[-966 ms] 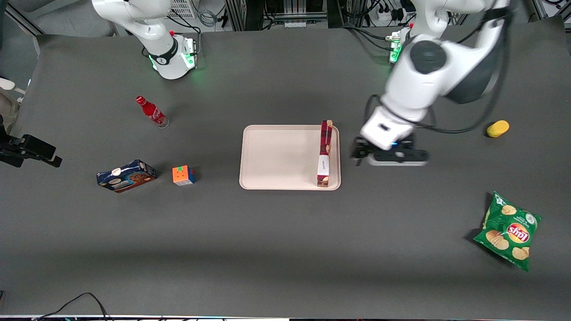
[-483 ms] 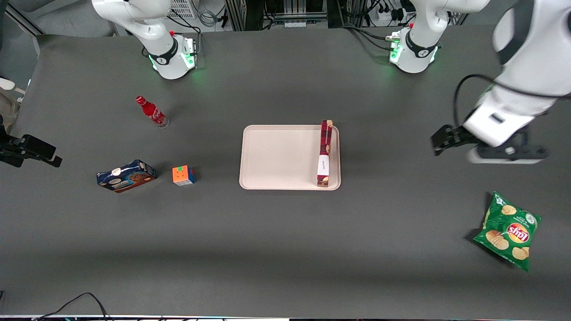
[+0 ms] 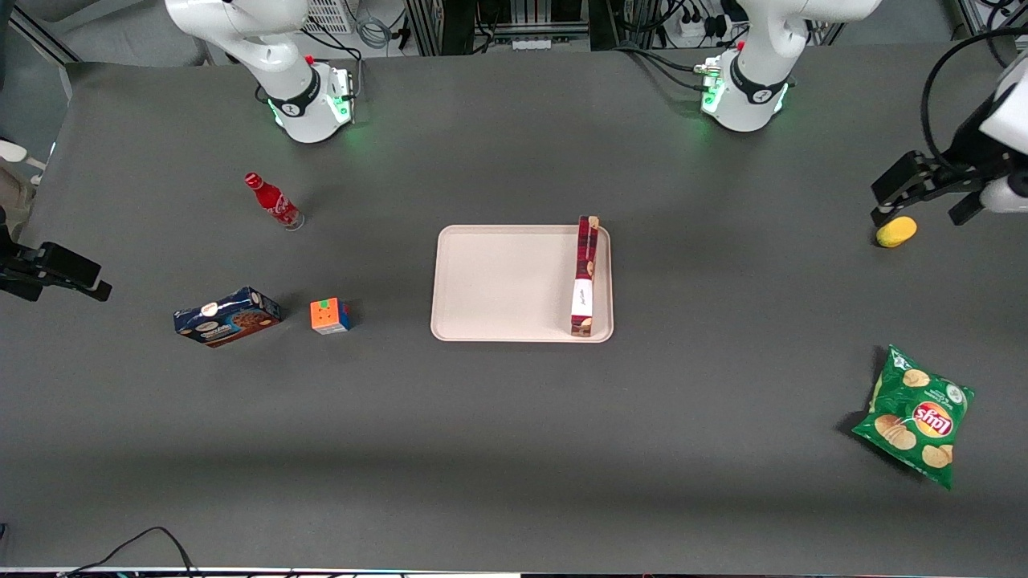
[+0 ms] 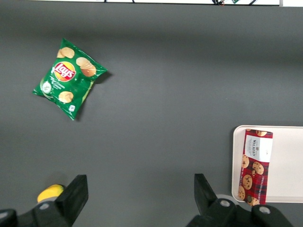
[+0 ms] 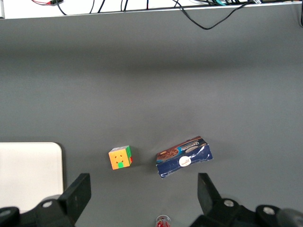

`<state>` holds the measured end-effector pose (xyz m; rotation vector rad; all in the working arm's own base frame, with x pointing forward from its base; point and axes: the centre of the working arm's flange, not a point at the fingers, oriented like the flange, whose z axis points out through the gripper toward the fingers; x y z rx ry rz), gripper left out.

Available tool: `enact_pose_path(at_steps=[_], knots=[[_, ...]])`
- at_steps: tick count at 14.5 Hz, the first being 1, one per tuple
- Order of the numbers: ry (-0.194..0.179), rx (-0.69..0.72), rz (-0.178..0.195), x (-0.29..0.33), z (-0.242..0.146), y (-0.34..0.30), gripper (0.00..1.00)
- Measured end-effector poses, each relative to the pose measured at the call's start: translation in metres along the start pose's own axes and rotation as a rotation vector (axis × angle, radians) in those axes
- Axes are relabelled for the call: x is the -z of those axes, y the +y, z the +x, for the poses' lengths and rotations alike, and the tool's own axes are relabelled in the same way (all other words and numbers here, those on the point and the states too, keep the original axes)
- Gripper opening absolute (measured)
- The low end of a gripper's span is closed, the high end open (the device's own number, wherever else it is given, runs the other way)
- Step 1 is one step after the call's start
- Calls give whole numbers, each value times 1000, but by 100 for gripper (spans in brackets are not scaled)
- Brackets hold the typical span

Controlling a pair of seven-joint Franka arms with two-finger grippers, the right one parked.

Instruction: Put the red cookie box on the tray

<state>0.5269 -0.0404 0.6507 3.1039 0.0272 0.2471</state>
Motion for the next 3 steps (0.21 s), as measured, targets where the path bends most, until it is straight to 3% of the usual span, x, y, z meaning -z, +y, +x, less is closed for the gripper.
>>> enact_pose_path(at_steps=[3], knots=[[-11,-1,2,-2,0,-9,100]])
